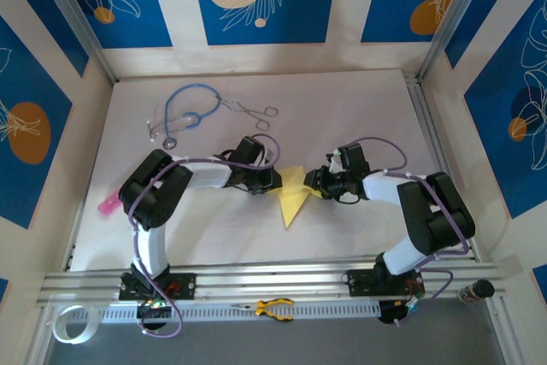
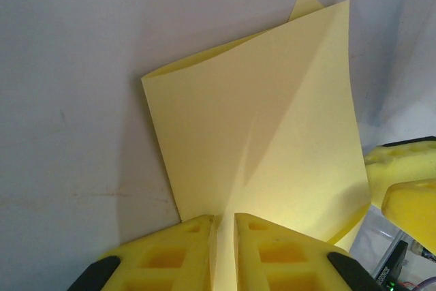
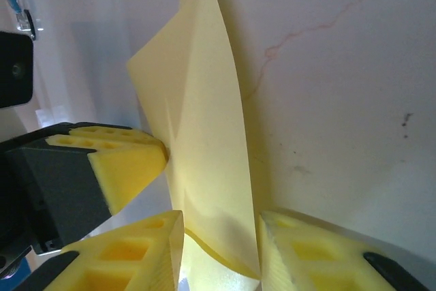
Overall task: Fold a paper plane with a square sheet of paper (pick it up from the middle)
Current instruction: Fold the wing for the fifth time at the center of the table.
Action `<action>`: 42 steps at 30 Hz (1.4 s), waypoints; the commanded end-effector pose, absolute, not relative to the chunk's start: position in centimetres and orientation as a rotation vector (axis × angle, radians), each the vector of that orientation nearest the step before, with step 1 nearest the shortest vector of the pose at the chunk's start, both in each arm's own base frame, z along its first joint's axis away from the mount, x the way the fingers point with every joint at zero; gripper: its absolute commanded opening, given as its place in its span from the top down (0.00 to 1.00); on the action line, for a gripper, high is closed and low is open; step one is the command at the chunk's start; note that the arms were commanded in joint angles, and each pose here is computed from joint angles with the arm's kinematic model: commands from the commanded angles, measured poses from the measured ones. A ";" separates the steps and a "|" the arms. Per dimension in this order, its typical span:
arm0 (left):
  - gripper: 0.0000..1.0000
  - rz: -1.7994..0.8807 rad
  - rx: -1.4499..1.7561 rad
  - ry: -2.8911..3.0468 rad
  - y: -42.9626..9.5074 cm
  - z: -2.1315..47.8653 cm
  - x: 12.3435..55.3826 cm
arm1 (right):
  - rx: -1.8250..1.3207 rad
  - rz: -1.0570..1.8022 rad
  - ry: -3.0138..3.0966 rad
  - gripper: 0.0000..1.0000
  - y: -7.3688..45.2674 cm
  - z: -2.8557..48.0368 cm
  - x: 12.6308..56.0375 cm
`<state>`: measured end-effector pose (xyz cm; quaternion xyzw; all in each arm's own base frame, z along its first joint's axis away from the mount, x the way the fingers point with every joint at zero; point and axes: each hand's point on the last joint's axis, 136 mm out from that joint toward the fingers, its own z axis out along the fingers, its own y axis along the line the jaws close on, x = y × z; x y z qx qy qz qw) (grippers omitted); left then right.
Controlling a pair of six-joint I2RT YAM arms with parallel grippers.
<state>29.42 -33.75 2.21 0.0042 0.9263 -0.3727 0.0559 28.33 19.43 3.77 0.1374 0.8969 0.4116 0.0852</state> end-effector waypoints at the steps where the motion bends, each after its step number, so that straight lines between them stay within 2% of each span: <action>1: 0.83 -1.071 0.025 2.885 -33.1 -0.3 28.7 | 0.302 1.372 2.641 0.68 20.5 5.2 28.8; 11: 0.83 -1.078 0.027 2.875 -33.2 0.2 29.0 | 0.213 1.479 2.648 0.80 21.0 5.4 29.2; 13: 0.83 -1.087 0.030 2.866 -33.3 0.5 29.1 | 0.208 1.482 2.656 0.87 21.0 5.2 29.2; 15: 0.81 -1.110 0.026 2.851 -33.5 1.5 29.3 | 0.216 1.478 2.661 0.92 21.0 5.2 29.2; 20: 0.73 -1.154 0.016 2.789 -33.9 4.2 29.8 | 0.345 1.391 2.683 0.97 20.3 4.4 29.1; 23: 0.73 -1.189 -0.016 2.768 -34.2 5.3 30.1 | 0.447 1.334 2.685 0.97 20.1 3.9 29.0; 29: 0.80 -1.257 -0.091 2.748 -34.7 6.0 30.1 | 0.569 1.216 2.693 0.96 20.3 3.7 28.2; 42: 0.88 -1.136 -0.163 2.849 -33.1 2.8 28.6 | 0.684 1.121 2.681 0.96 19.7 3.1 26.6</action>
